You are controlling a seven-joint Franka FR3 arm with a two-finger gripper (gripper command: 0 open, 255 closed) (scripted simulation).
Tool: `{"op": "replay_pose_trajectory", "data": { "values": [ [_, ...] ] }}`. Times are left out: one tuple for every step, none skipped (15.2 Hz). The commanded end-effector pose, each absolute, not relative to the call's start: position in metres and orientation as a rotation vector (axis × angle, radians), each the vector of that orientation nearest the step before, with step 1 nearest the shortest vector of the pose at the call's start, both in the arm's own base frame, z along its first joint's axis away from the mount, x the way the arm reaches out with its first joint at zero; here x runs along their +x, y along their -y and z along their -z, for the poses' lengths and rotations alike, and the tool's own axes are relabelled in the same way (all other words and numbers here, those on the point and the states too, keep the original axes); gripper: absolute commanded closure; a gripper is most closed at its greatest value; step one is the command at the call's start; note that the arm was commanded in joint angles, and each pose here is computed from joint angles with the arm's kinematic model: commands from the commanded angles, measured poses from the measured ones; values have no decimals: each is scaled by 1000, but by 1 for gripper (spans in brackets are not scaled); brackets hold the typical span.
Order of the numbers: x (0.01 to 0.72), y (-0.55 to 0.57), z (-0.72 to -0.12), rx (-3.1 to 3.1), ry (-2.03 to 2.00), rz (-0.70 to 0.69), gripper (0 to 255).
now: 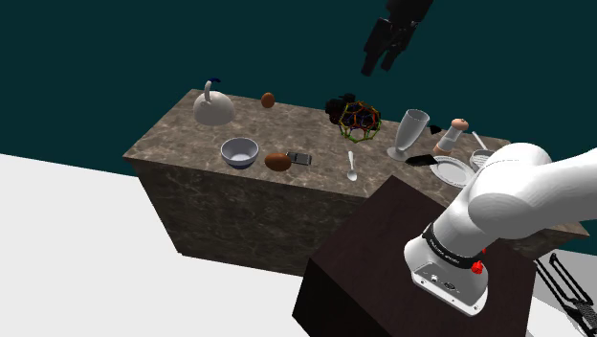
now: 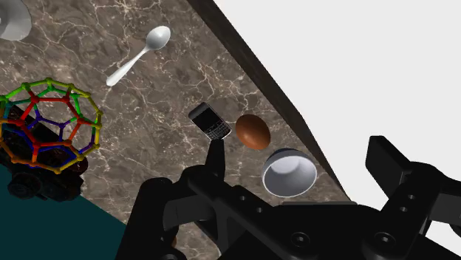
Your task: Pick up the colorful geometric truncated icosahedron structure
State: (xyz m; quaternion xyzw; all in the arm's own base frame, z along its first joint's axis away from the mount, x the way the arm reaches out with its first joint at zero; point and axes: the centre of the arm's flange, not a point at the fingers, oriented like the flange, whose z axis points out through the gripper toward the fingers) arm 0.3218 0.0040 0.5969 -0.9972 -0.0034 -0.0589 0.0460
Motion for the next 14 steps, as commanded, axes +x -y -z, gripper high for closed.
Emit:
{"op": "replay_pose_trajectory", "data": {
  "values": [
    [322,-4,-597,-3044,10,180,0],
    [330,5,-591,-3042,-11,176,0],
    [337,15,-585,-3040,-32,173,0],
    [345,24,-579,-3038,-54,169,0],
    [352,34,-573,-3035,-75,165,0],
    [359,43,-567,-3033,-96,162,0],
    [366,53,-560,-3030,-118,158,0],
    [373,63,-554,-3027,-139,154,0],
    [380,72,-548,-3024,-160,151,0],
    [386,82,-541,-3021,-181,147,0],
    [393,92,-535,-3017,-202,144,0],
    [399,102,-528,-3014,-223,140,0],
    [405,112,-522,-3010,-245,136,0],
    [411,123,-515,-3006,-266,133,0]
  ]
}}
